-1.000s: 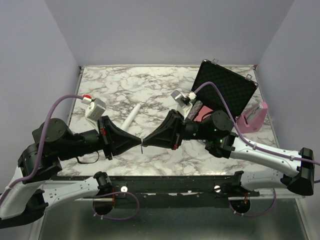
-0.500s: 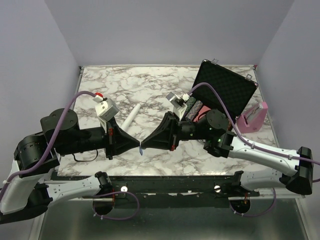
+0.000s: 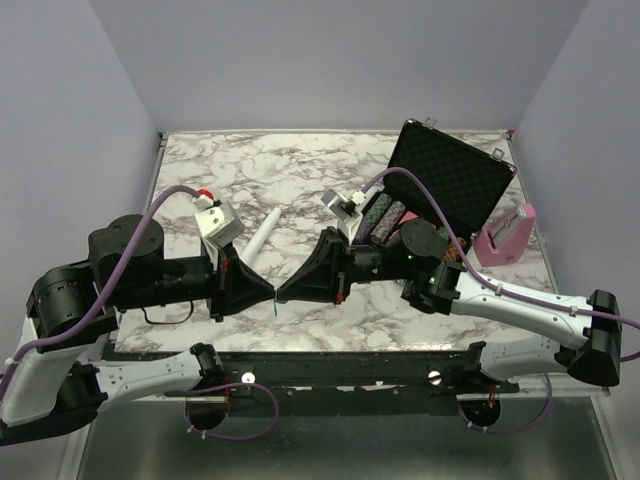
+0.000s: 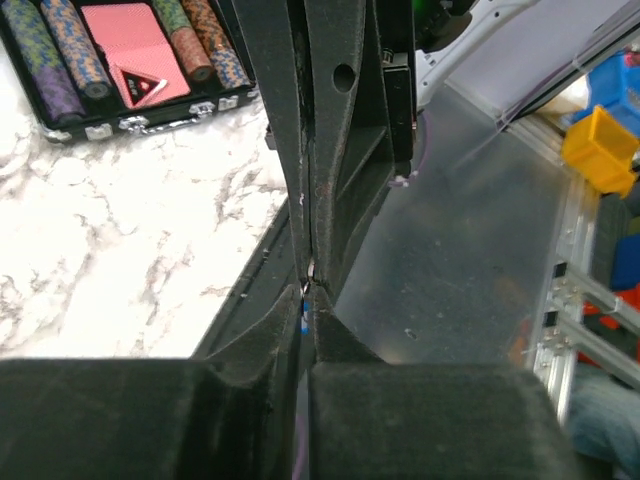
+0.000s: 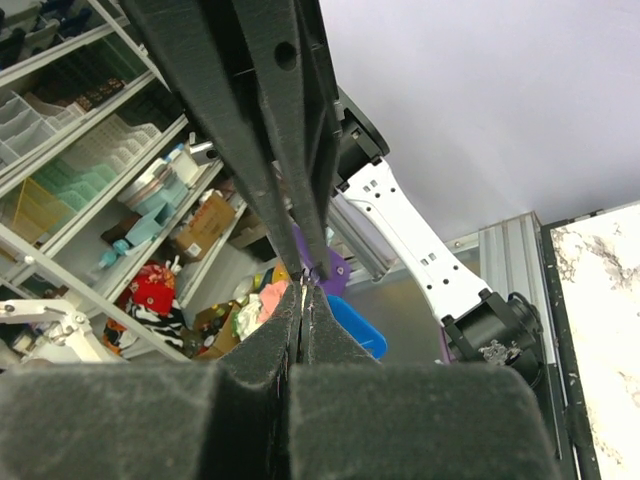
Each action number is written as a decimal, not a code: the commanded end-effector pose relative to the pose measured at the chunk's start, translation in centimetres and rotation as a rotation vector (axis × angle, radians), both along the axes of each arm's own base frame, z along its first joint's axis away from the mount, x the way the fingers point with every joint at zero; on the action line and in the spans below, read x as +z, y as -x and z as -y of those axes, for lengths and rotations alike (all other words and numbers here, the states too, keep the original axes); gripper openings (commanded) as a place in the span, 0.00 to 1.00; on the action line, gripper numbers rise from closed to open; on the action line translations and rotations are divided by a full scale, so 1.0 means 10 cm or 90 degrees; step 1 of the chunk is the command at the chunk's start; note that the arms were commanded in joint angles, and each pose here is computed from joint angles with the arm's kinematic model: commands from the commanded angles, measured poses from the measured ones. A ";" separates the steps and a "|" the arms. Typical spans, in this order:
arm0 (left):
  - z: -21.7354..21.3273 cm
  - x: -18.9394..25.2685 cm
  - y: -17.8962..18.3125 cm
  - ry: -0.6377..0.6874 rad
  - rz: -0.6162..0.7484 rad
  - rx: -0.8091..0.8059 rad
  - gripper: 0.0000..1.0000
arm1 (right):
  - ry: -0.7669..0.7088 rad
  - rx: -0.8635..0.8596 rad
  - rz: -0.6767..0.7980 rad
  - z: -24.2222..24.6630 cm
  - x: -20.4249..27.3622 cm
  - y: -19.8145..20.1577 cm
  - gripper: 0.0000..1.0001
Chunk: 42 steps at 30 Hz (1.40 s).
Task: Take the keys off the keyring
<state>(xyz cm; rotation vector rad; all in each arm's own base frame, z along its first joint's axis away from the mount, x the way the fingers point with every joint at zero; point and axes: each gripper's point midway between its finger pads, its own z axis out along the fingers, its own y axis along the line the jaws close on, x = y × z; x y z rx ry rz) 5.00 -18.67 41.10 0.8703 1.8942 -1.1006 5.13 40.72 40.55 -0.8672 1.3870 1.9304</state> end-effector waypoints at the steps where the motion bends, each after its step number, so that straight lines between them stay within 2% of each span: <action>1: 0.00 0.16 -0.12 0.019 0.026 0.037 0.32 | -0.007 0.026 0.023 -0.01 0.07 0.12 0.01; 4: -0.10 0.39 -0.14 0.054 0.054 0.062 0.57 | -0.006 0.013 0.021 -0.02 0.05 0.08 0.01; 6: -0.18 0.53 -0.17 0.075 0.072 0.085 0.68 | -0.009 0.001 0.021 -0.01 0.08 0.06 0.01; 10: -0.35 0.72 -0.23 0.133 0.080 0.153 0.74 | -0.020 -0.022 0.019 0.02 0.13 0.02 0.01; 14: -0.49 0.87 -0.16 0.228 0.082 0.173 0.74 | -0.037 -0.024 0.014 0.05 0.19 0.03 0.01; 19: -0.56 0.74 -0.18 0.280 0.055 0.209 0.70 | -0.078 -0.029 -0.006 0.10 0.34 0.02 0.01; 25: -0.49 0.64 -0.07 0.401 0.051 0.162 0.65 | -0.126 -0.027 -0.036 0.13 0.58 0.01 0.01; 30: -0.39 0.60 -0.01 0.415 0.042 0.128 0.61 | -0.158 -0.011 -0.044 0.18 0.63 0.05 0.10; 32: -0.35 0.60 0.00 0.414 0.038 0.114 0.57 | -0.166 -0.004 -0.041 0.19 0.64 0.07 0.01; 36: -0.30 0.63 0.02 0.422 0.037 0.101 0.55 | -0.203 0.029 -0.040 0.26 0.71 0.16 0.01; 42: -0.26 0.66 0.03 0.429 0.038 0.088 0.53 | -0.197 0.023 -0.048 0.23 0.71 0.13 0.01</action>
